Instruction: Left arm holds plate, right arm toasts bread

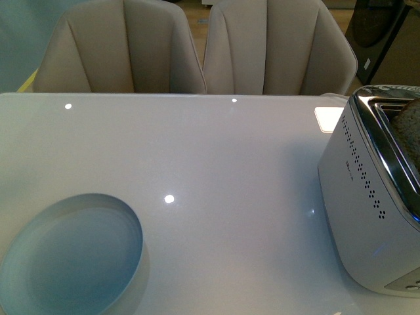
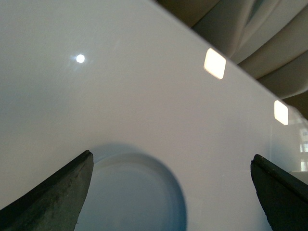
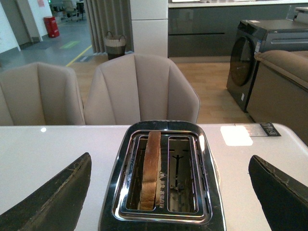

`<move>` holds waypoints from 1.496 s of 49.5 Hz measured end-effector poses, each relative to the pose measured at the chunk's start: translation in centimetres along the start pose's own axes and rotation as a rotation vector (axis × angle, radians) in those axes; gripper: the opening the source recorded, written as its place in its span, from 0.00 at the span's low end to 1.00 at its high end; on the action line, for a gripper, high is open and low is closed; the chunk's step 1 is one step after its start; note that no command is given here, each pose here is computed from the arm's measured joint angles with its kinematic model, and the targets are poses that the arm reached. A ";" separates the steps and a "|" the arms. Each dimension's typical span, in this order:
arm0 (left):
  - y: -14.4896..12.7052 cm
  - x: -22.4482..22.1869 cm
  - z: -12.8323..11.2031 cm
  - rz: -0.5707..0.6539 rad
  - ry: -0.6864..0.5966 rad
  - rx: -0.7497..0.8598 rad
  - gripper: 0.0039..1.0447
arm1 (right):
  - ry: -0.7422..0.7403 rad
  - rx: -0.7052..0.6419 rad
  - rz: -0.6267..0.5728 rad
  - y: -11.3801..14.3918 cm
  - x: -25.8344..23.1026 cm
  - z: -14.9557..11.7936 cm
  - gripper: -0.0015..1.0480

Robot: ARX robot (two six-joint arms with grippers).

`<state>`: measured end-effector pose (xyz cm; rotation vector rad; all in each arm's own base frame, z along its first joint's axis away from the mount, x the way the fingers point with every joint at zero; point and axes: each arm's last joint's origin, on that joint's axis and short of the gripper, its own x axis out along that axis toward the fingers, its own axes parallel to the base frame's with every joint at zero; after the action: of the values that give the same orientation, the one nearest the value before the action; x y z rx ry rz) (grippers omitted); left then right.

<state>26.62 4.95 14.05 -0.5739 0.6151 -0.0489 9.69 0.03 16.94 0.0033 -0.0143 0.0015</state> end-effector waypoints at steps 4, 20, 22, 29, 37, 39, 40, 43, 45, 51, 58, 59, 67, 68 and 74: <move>-3.7 -1.5 2.0 -0.054 -0.090 0.049 0.93 | 0.000 0.000 0.000 0.0 0.0 0.0 0.92; -12.5 -8.0 -0.1 -0.095 -0.436 0.227 0.82 | 0.000 0.000 0.000 0.0 0.0 0.0 0.92; -11.8 -8.6 -1.2 -0.047 -0.561 0.333 0.71 | 0.000 0.000 0.000 0.0 0.0 0.0 0.92; -9.1 -9.6 -3.6 0.029 -0.605 0.525 0.39 | 0.000 0.000 0.000 0.0 0.0 0.0 0.92; -7.2 -10.4 -5.2 0.035 -0.611 0.555 0.02 | 0.000 0.000 0.000 0.0 0.0 0.0 0.92; -6.9 -10.6 -5.5 0.039 -0.610 0.559 0.03 | 0.000 0.000 0.000 0.0 0.0 0.0 0.92; -6.7 -10.7 -5.7 0.040 -0.610 0.560 0.03 | 0.000 0.000 0.000 0.0 0.0 0.0 0.92; -6.0 -11.0 -5.9 0.020 -0.600 0.568 0.03 | 0.000 0.000 0.000 0.0 0.0 0.0 0.92; -5.5 -11.1 -6.0 0.030 -0.603 0.565 0.03 | 0.000 0.000 0.002 0.0 0.0 0.0 0.92; -5.0 -11.6 -6.6 0.041 -0.610 0.562 0.03 | 0.000 0.000 0.001 0.0 0.0 0.0 0.92; -4.6 -11.9 -7.2 0.043 -0.609 0.562 0.03 | 0.000 0.000 0.001 0.0 0.0 0.0 0.92; -4.6 -11.9 -7.3 0.043 -0.609 0.562 0.03 | 0.000 0.000 0.001 0.0 0.0 0.0 0.92; -4.1 -12.2 -8.3 0.039 -0.623 0.564 0.03 | 0.000 0.000 0.000 0.0 0.0 0.0 0.92; -4.0 -12.2 -8.4 0.040 -0.621 0.564 0.03 | 0.000 0.000 0.000 0.0 0.0 0.0 0.92; -4.0 -12.5 -8.6 0.039 -0.626 0.565 0.03 | 0.000 0.000 0.000 0.0 0.0 0.0 0.92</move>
<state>12.03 -0.04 17.07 -0.0113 -0.0128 -0.0035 9.69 0.03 16.94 0.0029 -0.0139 0.0015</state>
